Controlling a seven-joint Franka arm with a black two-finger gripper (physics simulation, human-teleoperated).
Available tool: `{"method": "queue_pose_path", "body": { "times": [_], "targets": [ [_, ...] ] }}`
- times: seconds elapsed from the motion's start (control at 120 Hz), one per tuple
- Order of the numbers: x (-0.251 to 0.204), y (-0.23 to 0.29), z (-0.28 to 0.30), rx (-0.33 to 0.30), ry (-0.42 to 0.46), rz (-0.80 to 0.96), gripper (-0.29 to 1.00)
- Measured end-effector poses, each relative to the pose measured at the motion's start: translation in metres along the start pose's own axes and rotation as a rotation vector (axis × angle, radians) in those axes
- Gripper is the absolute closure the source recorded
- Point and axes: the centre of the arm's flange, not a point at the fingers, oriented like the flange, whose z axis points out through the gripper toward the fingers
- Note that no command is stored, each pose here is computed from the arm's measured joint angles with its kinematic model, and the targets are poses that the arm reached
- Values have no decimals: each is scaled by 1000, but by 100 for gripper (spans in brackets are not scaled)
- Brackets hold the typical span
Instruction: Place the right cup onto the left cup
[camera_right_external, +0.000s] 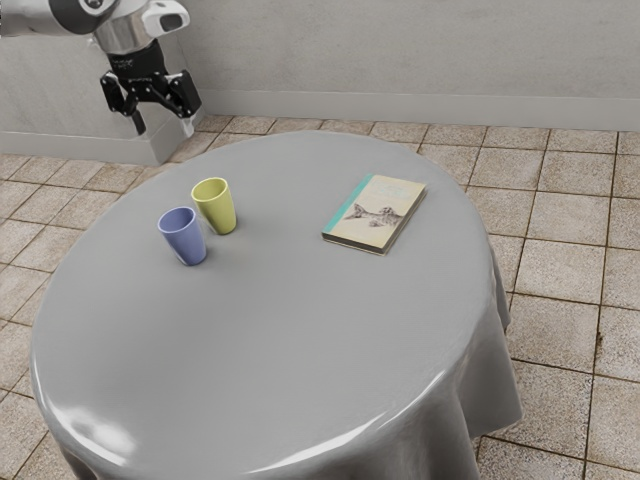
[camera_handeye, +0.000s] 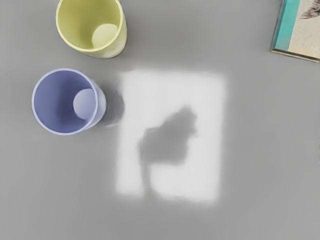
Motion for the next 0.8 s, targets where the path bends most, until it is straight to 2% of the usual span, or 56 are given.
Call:
{"method": "queue_pose_path", "body": {
  "times": [0.133,0.225,0.542,0.8],
  "targets": [
    [15,-14,14,7,15,5,2],
    [45,-23,60,12,-13,4,2],
    [104,-35,166,-50,-14,-33,2],
    [129,-48,201,-65,34,-95,2]
  ]
}}
